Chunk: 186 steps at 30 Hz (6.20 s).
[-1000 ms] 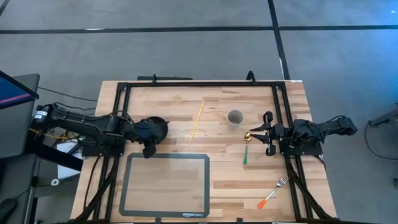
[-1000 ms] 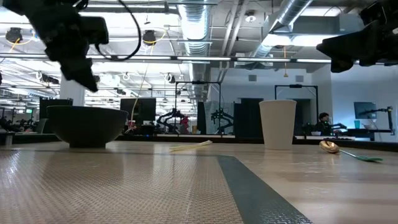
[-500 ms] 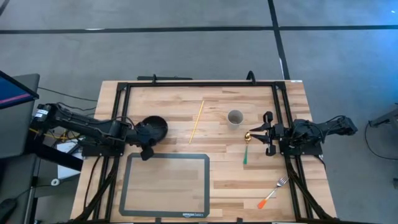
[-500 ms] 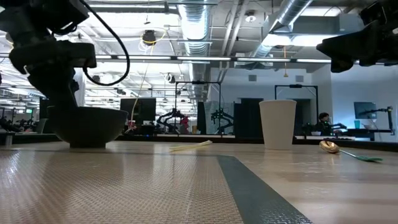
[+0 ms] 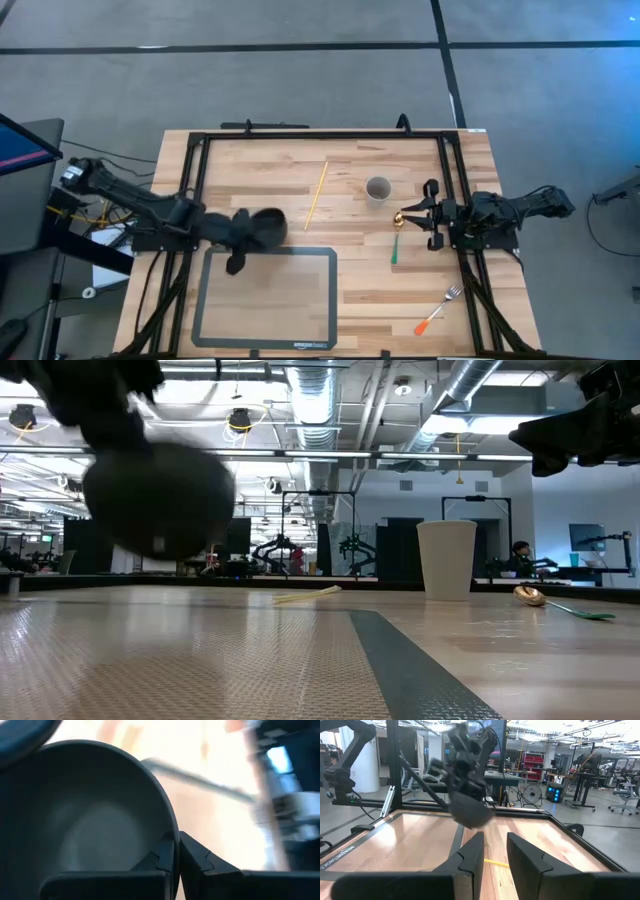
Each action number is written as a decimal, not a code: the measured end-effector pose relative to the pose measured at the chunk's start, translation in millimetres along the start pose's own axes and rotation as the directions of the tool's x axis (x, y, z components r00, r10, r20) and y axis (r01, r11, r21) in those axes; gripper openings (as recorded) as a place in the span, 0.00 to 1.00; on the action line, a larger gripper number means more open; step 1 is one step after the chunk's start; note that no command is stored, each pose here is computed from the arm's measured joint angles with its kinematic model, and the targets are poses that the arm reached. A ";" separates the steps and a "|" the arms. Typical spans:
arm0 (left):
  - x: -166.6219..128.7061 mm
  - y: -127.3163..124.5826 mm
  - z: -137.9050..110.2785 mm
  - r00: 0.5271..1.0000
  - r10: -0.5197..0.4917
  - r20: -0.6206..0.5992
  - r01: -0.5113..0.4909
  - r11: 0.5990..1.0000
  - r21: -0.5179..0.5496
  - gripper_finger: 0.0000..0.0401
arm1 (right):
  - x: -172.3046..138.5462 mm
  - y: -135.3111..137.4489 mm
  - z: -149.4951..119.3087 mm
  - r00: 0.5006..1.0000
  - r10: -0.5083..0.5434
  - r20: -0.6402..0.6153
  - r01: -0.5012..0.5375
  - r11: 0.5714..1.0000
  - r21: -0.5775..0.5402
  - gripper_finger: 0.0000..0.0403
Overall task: Pick & Place Utensil
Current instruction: Put the black bowl on the transparent mat, then put the orange fork into the black bowl on the transparent mat
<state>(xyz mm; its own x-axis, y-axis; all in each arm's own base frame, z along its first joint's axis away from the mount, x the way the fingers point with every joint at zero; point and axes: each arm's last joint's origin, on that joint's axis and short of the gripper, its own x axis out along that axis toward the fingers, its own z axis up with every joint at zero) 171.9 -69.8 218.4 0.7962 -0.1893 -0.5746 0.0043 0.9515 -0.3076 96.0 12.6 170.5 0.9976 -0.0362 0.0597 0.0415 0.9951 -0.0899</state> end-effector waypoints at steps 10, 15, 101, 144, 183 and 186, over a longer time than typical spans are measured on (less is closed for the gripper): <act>22.9 -85.7 -30.7 0.979 -0.162 -0.121 0.177 0.976 0.124 0.03 | 0.0 0.0 0.2 1.000 0.000 0.001 0.000 1.000 0.000 0.19; 47.4 -117.2 -55.8 0.966 -0.130 -0.222 0.169 0.972 0.166 0.03 | 0.0 0.0 0.1 1.000 0.000 0.001 0.000 1.000 0.000 0.19; -4.1 -112.8 37.7 0.962 -0.152 0.225 0.110 0.976 0.190 0.29 | 2.0 -2.4 13.3 0.990 -0.067 0.122 0.040 0.976 0.212 0.19; 22.7 -53.2 37.4 0.963 0.111 0.245 -0.176 0.949 0.262 0.29 | 93.5 177.4 79.0 0.644 0.367 -0.671 0.537 0.408 0.738 0.16; 23.8 -50.2 41.7 0.952 0.107 0.287 -0.173 0.961 0.214 0.29 | 39.7 220.9 -1.5 -0.072 0.322 -0.944 0.615 0.759 0.212 0.16; 23.7 -50.5 42.2 0.951 0.104 0.292 -0.171 0.962 0.211 0.29 | 37.4 222.2 -2.9 -0.077 0.313 -0.947 0.459 0.854 0.245 0.16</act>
<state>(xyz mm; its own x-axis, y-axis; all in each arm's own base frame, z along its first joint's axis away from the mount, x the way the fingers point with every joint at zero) 216.1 -112.0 252.3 0.9341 -0.0098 -0.3569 -0.0040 0.9993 -0.0377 142.7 232.1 149.9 -0.0104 0.2269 -0.9739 0.4797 0.8557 0.1942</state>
